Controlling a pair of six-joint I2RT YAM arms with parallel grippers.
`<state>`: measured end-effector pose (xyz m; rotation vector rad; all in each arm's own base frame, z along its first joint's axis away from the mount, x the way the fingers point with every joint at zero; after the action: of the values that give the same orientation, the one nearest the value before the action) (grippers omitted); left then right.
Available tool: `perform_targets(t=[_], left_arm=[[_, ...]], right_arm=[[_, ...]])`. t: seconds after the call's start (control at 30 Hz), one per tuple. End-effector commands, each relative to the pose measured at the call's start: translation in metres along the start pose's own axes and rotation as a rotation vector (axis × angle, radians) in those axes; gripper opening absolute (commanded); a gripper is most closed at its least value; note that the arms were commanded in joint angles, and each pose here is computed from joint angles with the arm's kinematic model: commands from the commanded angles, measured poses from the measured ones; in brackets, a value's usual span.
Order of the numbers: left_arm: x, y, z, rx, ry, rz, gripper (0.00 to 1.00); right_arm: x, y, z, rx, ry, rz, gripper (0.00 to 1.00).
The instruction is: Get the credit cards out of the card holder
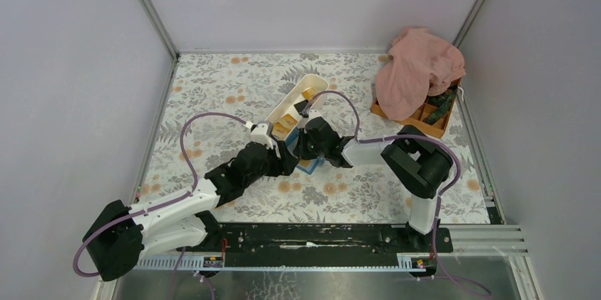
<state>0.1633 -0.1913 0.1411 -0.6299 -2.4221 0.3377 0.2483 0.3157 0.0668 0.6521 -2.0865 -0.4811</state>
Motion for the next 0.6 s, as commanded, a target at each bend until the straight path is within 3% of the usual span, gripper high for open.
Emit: perform_targets(t=[0.0,0.2,0.57], left_arm=[[0.000,0.002,0.000,-0.020,-0.019,-0.010,0.73],[-0.007,-0.004,-0.001,-0.021,-0.010,0.014,0.73],[-0.013,-0.017,-0.008,-0.014,0.007,0.086,0.73]], right_arm=[[0.020,-0.041,0.023,0.048,0.085,0.257,0.00],[0.055,-0.057,0.028,0.083,0.080,0.382,0.00],[0.105,-0.044,0.013,0.075,-0.034,0.334,0.00]])
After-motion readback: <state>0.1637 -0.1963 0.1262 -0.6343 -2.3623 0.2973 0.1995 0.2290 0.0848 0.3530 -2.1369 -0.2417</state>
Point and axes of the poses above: each gripper's point midway between its finger pads, its own x axis back along the fingers, its own y axis along the line the jaws close on, z = x × y, the point moved 8 cm from there along x, back along the fingers, and after that the axes turned 8 degrees about -x, right-handed, at the moved point
